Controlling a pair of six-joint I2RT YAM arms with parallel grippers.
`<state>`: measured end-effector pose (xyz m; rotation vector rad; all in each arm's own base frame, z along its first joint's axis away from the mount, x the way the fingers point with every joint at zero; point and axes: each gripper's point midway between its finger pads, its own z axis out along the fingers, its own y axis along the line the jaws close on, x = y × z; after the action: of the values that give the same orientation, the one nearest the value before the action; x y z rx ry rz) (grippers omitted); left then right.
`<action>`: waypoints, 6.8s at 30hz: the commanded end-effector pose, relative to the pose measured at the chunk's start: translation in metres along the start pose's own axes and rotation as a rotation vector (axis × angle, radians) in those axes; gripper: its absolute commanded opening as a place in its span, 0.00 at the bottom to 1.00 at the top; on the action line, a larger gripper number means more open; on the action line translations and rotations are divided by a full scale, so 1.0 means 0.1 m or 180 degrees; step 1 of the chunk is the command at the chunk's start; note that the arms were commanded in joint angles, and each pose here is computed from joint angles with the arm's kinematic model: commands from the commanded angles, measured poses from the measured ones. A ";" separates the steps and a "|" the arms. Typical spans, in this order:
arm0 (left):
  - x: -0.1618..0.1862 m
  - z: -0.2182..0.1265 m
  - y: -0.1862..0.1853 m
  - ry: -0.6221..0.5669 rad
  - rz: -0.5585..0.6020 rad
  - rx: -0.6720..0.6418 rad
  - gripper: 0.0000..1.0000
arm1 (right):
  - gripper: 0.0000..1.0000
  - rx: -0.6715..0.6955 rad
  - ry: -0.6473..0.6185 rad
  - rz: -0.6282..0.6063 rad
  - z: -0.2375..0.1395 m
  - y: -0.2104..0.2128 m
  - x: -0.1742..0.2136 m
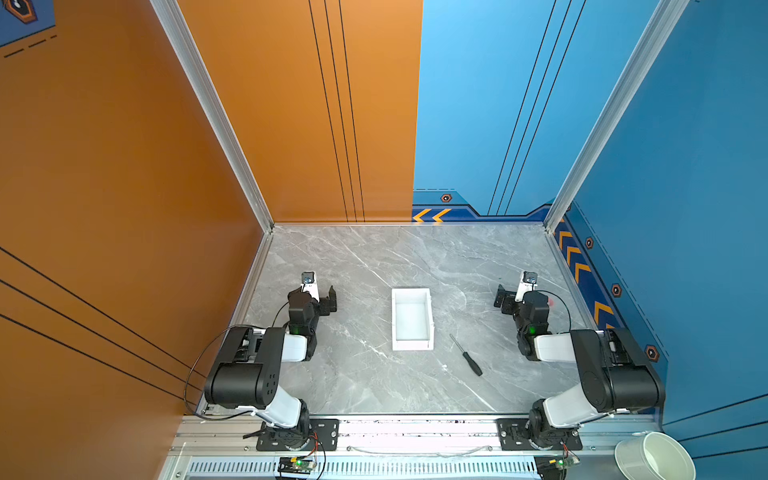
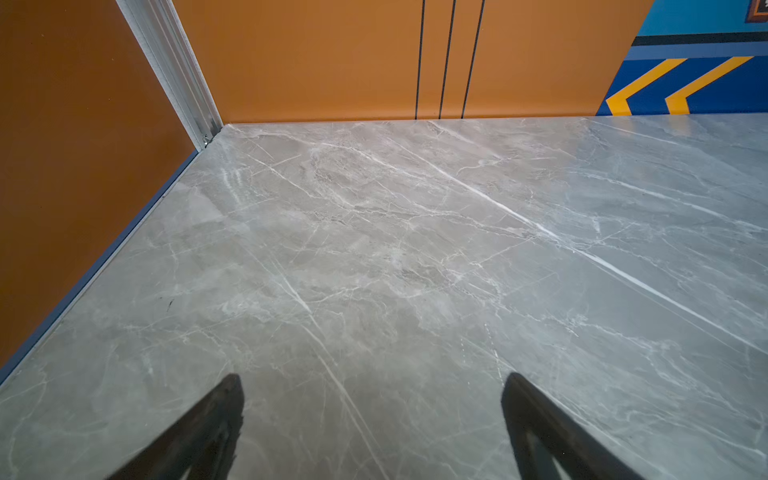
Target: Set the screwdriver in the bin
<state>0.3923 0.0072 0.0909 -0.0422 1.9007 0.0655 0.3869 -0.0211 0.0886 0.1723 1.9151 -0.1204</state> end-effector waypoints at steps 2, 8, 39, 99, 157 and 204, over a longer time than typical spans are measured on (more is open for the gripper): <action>0.00 0.04 -0.02 0.0027 0.0057 0.0058 0.98 | 1.00 -0.0042 -0.0052 -0.0047 0.04 0.05 -0.06; 0.00 0.04 -0.03 0.0028 0.0065 0.0060 0.98 | 1.00 -0.0044 -0.0052 -0.0048 0.04 0.05 -0.06; -0.01 0.03 -0.08 0.0020 0.0130 0.0095 0.98 | 1.00 0.0106 -0.0082 0.0001 0.03 -0.03 -0.07; -0.89 -1.21 -1.15 0.1684 0.0834 0.1802 0.98 | 0.58 -0.0765 0.2844 -0.0232 -2.05 1.26 1.30; -1.06 -1.18 -0.92 0.1544 0.0920 0.1361 0.98 | 0.12 -0.1247 0.2211 -0.0432 -2.11 1.61 0.09; -1.14 -1.24 -0.91 0.1462 0.0860 0.1367 0.98 | 0.15 -0.1344 0.2488 -0.1713 -1.62 3.07 0.74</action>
<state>0.3191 -0.0935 0.2281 0.5477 2.3376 -0.1824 0.2543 0.3103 0.0703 -0.6841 2.7051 0.0364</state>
